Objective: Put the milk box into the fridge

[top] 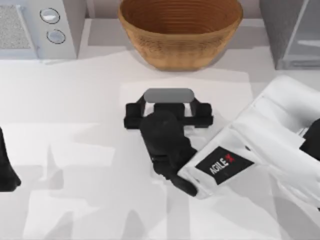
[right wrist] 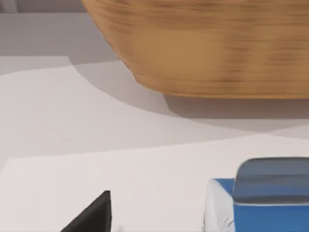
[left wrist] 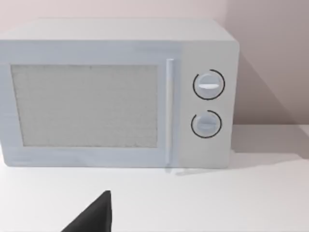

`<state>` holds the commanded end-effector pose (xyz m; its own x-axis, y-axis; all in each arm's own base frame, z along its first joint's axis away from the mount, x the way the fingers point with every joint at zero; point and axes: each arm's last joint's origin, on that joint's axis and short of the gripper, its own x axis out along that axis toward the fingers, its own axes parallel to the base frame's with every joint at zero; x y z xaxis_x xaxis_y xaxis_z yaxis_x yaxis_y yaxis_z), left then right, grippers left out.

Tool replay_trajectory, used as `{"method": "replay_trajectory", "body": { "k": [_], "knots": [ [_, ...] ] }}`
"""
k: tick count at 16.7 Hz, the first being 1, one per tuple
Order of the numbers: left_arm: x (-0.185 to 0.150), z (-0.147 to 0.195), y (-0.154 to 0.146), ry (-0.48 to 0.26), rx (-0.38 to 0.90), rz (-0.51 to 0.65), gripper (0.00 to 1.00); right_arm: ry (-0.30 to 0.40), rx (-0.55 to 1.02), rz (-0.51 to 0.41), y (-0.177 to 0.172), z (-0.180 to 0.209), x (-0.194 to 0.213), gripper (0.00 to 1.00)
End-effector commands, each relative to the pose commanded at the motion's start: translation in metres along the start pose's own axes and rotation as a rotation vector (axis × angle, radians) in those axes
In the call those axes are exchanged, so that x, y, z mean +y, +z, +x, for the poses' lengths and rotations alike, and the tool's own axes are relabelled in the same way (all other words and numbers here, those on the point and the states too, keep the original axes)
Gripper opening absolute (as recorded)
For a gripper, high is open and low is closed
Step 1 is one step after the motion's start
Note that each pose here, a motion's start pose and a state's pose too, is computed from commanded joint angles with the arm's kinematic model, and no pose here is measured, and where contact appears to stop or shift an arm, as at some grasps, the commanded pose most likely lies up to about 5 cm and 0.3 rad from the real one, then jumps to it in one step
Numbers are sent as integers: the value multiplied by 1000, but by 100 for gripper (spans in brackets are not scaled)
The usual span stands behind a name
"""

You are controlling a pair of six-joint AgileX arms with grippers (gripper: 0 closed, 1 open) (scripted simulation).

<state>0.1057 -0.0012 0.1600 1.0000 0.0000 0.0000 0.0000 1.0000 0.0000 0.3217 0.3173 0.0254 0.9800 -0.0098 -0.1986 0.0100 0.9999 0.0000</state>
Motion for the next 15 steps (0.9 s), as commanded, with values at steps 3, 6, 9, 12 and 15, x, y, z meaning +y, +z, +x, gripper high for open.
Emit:
{"method": "replay_trajectory", "body": {
  "k": [3, 6, 9, 12, 15],
  "knots": [
    [0, 0, 0, 0, 0, 0, 100, 0, 0, 0, 0, 0, 0, 77],
    [0, 0, 0, 0, 0, 0, 100, 0, 0, 0, 0, 0, 0, 55],
    [0, 0, 0, 0, 0, 0, 100, 0, 0, 0, 0, 0, 0, 32],
    [0, 0, 0, 0, 0, 0, 100, 0, 0, 0, 0, 0, 0, 10],
    [0, 0, 0, 0, 0, 0, 100, 0, 0, 0, 0, 0, 0, 0]
  ]
}}
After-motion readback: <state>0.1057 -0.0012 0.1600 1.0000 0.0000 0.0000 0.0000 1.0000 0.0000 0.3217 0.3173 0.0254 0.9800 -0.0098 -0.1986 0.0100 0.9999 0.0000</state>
